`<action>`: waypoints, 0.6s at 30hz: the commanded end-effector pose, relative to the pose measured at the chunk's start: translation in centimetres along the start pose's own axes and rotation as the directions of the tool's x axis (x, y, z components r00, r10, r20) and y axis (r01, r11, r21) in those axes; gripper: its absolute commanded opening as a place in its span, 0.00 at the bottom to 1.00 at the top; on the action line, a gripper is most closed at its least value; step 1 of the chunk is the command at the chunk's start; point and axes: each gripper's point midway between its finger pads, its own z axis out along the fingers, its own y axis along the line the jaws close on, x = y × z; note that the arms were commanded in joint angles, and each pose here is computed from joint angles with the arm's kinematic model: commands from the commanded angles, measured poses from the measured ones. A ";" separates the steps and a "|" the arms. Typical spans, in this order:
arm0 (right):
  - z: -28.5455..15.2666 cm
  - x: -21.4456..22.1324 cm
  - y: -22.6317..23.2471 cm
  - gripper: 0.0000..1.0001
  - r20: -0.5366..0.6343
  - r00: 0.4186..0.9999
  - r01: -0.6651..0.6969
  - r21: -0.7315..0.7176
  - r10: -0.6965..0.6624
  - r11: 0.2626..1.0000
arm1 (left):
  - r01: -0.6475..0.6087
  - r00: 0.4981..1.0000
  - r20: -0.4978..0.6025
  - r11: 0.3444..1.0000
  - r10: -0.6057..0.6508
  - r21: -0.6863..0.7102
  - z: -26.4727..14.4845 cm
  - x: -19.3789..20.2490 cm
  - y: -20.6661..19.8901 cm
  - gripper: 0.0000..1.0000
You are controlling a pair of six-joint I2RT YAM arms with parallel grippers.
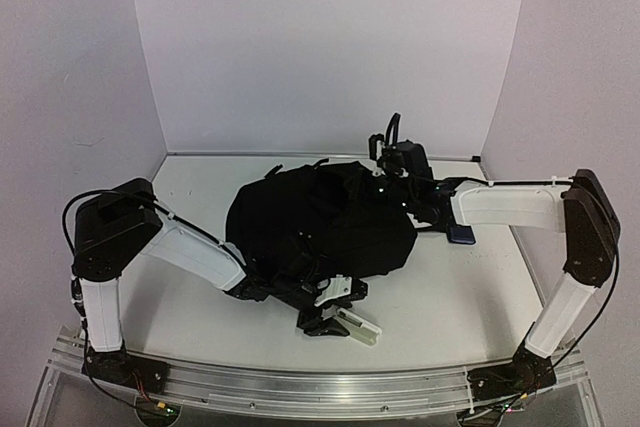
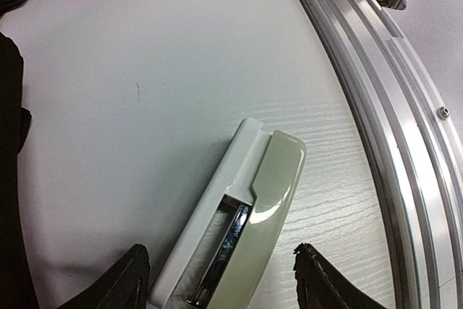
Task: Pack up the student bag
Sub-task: Pick up the stationery from the center of the board.
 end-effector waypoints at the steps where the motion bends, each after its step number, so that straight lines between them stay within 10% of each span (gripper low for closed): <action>1: -2.3 -5.2 2.1 0.00 0.152 0.988 -0.021 -0.084 0.033 0.996 | -0.038 0.999 -0.014 0.999 0.037 -0.023 0.7 -0.3 0.4 0.67; 18: -2.2 -5.0 1.6 0.00 0.150 0.988 -0.032 -0.079 0.043 0.996 | -0.010 1.000 -0.005 0.987 0.009 -0.158 -0.3 0.1 0.3 0.21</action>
